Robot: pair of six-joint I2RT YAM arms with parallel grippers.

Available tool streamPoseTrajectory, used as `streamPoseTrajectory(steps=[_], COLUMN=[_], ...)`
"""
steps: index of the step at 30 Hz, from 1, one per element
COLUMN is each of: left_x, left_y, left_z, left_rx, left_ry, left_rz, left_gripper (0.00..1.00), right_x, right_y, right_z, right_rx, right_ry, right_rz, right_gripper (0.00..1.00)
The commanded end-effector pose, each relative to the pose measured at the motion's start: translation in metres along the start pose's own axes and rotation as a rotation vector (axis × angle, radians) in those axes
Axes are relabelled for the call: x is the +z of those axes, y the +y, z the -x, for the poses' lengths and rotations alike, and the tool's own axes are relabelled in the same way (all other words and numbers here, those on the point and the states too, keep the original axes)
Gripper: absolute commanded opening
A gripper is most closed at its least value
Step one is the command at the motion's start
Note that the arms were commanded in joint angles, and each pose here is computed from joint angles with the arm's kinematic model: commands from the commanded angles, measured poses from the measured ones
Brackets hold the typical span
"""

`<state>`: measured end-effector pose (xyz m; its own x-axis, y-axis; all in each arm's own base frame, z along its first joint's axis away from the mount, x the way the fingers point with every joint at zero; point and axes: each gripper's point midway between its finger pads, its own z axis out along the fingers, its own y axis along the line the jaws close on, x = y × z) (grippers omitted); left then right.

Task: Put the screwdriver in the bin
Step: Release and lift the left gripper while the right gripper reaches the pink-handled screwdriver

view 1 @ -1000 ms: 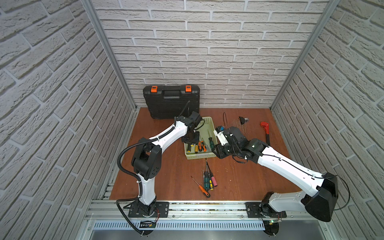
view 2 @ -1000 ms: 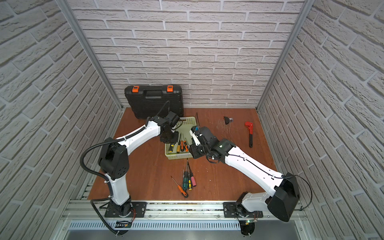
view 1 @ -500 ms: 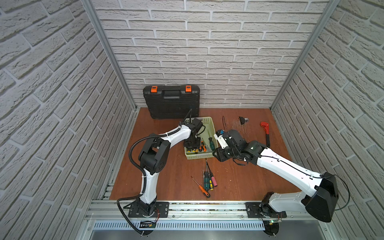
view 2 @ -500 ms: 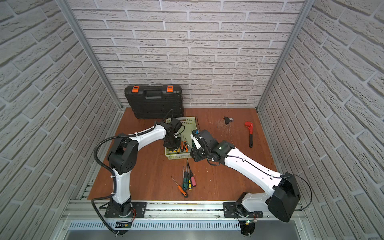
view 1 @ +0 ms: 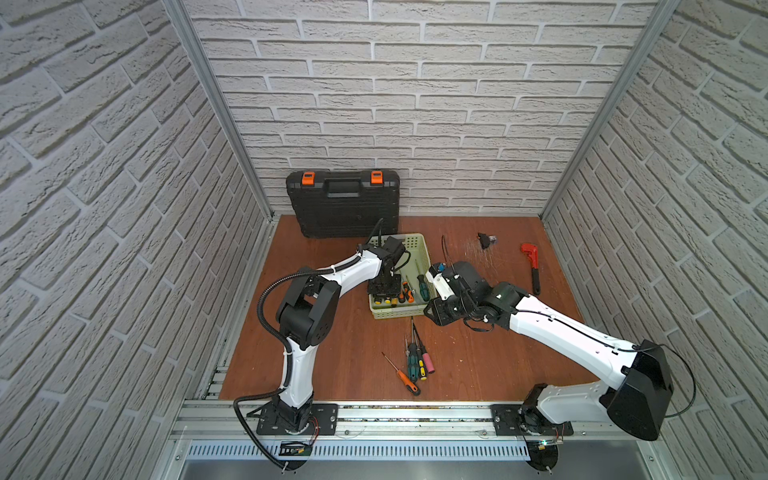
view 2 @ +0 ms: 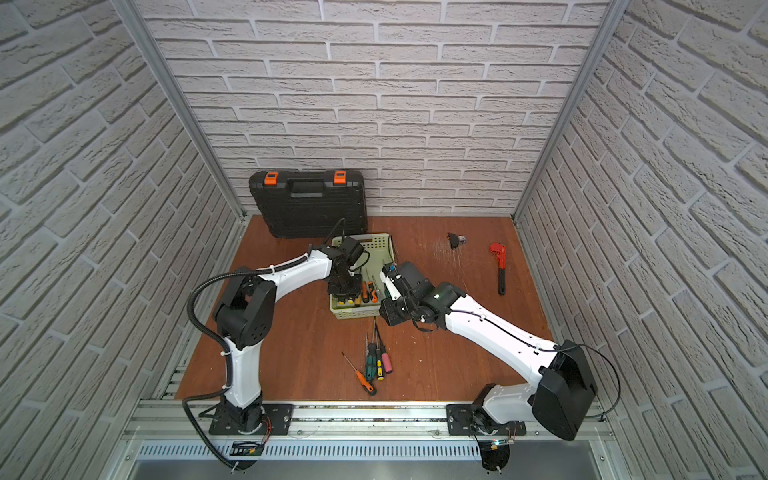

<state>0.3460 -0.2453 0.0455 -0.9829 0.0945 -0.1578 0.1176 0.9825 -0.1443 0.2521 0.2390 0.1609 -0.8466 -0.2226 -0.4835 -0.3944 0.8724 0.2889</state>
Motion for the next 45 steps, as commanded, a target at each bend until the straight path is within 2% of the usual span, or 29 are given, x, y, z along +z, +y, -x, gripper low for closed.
streamPoseTrajectory(steps=[1, 11, 15, 18, 24, 30, 45], left_x=[-0.029, -0.105, -0.135, -0.146, -0.152, -0.151, -0.143], left_y=[-0.004, -0.011, -0.008, 0.001, 0.016, 0.023, 0.032], left_z=[0.019, 0.023, 0.005, -0.020, -0.078, -0.112, -0.117], left_rx=[-0.016, -0.019, -0.007, 0.000, -0.046, -0.092, -0.095], left_ry=[-0.120, -0.293, -0.353, -0.368, -0.366, -0.366, -0.372], left_rz=[-0.036, -0.131, -0.153, -0.129, -0.081, -0.060, -0.032], left_gripper=[0.38, 0.45, 0.48, 0.48, 0.48, 0.48, 0.49], right_x=[0.001, 0.003, 0.006, 0.013, 0.037, 0.053, 0.078], right_y=[0.005, -0.001, -0.003, 0.001, 0.013, 0.011, 0.007], right_z=[0.005, -0.021, -0.044, -0.066, -0.103, -0.112, -0.113], right_rx=[0.013, 0.034, 0.021, 0.006, 0.022, 0.032, 0.032], right_ry=[-0.019, 0.046, 0.081, 0.125, 0.205, 0.236, 0.265], right_rz=[0.023, -0.004, -0.058, -0.094, -0.109, -0.149, -0.197], right_gripper=[0.40, 0.39, 0.39, 0.39, 0.40, 0.40, 0.38])
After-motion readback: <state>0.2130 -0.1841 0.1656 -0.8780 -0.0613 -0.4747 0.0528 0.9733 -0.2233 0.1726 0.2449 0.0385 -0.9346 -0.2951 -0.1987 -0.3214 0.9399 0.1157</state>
